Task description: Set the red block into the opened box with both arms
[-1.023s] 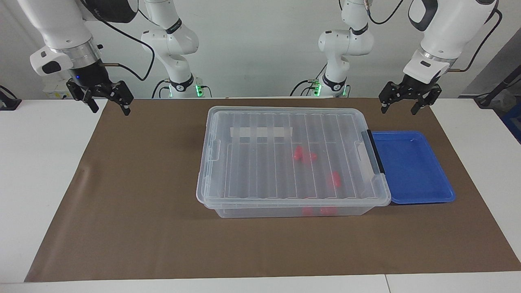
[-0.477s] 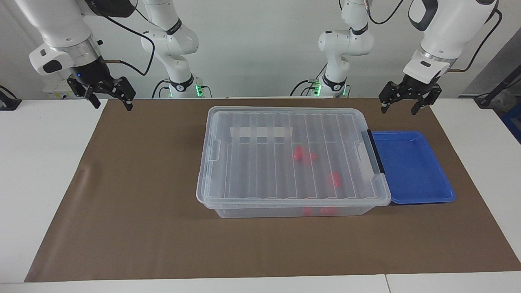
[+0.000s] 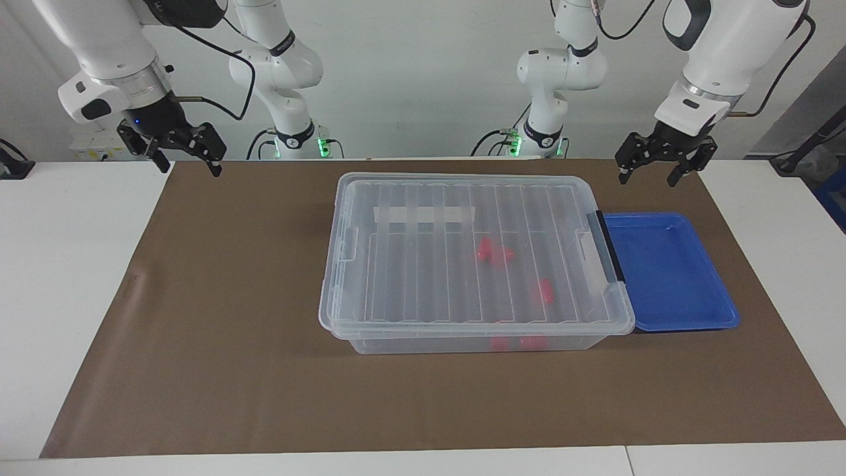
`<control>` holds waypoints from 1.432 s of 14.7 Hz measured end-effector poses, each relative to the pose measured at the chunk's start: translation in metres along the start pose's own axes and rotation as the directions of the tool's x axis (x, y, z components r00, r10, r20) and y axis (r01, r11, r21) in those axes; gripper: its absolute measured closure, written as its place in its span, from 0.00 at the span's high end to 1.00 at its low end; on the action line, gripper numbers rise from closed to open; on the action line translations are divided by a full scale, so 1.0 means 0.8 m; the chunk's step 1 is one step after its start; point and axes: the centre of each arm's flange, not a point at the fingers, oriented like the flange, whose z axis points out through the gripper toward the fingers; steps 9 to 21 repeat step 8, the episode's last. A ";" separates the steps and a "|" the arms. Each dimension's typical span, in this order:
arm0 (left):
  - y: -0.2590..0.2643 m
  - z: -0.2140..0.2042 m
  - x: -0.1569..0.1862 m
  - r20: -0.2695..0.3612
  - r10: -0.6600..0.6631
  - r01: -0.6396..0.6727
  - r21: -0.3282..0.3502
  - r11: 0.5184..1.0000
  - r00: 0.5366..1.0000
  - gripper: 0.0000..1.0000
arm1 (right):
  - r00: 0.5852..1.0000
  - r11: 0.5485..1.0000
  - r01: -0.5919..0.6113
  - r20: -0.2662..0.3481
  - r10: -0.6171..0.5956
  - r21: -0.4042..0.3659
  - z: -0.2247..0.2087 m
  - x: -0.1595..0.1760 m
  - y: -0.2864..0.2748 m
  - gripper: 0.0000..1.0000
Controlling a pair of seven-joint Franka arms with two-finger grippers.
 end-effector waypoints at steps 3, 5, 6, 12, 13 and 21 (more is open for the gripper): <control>0.000 0.000 0.000 0.000 0.000 0.000 0.000 1.000 1.000 1.00 | 1.000 1.000 0.001 0.002 -0.001 0.000 0.001 0.000 0.000 1.00; 0.000 0.000 0.000 0.000 0.000 0.000 0.000 1.000 1.000 1.00 | 1.000 1.000 0.001 0.005 -0.001 0.000 0.002 0.000 0.000 1.00; 0.000 0.000 0.000 0.000 0.000 0.000 0.000 1.000 1.000 1.00 | 1.000 1.000 0.001 0.006 -0.001 0.000 0.002 0.000 -0.001 1.00; 0.000 0.000 0.000 0.000 0.000 0.000 0.000 1.000 1.000 1.00 | 1.000 1.000 0.001 0.007 -0.001 -0.001 0.003 0.000 -0.001 1.00; 0.000 0.000 0.000 0.000 0.000 0.000 0.000 1.000 1.000 1.00 | 1.000 1.000 0.001 0.007 -0.001 -0.001 0.003 0.000 -0.001 1.00; 0.000 0.000 0.000 0.000 0.000 0.000 0.000 1.000 1.000 1.00 | 1.000 1.000 0.001 0.007 -0.001 -0.001 0.003 0.000 -0.001 1.00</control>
